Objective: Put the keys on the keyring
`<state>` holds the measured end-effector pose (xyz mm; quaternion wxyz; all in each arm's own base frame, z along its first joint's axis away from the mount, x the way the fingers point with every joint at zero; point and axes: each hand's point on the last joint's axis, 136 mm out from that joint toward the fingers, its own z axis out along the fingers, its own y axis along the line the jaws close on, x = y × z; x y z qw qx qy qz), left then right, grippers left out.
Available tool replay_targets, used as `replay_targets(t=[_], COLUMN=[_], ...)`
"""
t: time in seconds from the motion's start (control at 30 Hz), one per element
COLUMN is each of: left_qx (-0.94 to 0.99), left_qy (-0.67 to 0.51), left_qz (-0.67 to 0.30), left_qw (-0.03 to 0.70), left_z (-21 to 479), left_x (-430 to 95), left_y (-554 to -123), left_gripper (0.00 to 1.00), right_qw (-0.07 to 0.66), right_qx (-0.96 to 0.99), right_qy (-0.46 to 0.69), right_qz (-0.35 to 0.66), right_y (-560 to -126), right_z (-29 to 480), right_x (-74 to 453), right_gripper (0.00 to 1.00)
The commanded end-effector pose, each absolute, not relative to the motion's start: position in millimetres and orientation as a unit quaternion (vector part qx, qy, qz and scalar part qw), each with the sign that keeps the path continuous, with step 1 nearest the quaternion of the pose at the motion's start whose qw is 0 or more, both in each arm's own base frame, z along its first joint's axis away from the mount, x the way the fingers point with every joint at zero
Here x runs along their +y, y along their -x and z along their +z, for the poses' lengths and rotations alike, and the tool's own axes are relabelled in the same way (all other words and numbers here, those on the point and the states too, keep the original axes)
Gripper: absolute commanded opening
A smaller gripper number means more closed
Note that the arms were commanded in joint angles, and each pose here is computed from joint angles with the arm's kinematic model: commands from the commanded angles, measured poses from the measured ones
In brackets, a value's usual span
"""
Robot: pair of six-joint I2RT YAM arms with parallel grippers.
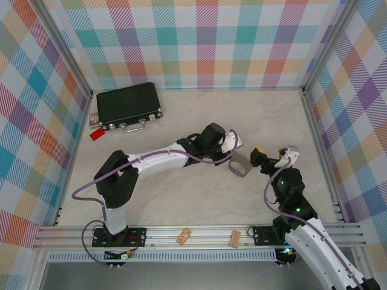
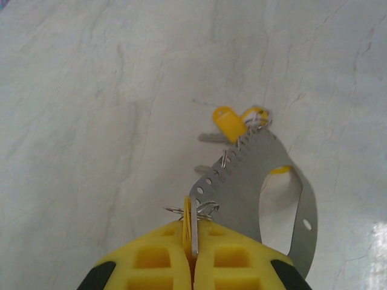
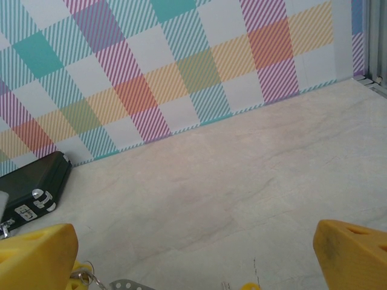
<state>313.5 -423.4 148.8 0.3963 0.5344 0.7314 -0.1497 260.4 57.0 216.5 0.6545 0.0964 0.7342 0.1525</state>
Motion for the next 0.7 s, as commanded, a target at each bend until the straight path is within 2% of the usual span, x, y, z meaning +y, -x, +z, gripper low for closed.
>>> replay_targets(t=[0.0,0.53,0.67], left_qx=[0.730,0.776,0.792], left_qy=[-0.532,-0.529,-0.532], left_qz=[-0.122,-0.061,-0.038], left_qw=[0.412,0.338,0.298], left_z=[163.4,114.3,93.4], left_x=[-406.4,-354.8,-334.8], left_y=[-319.2,-322.8,-317.8], left_gripper=[0.00,0.00,0.00], right_qw=[0.663,0.644,0.641], right_qx=[0.723,0.737,0.739], right_qy=[-0.105,-0.088,-0.085], right_qz=[0.166,0.184,0.188], right_y=[-261.5,-265.1,-265.7], right_z=[221.4,213.9,213.1], right_x=[57.4,69.7,72.0], right_gripper=[0.99,0.99,0.99])
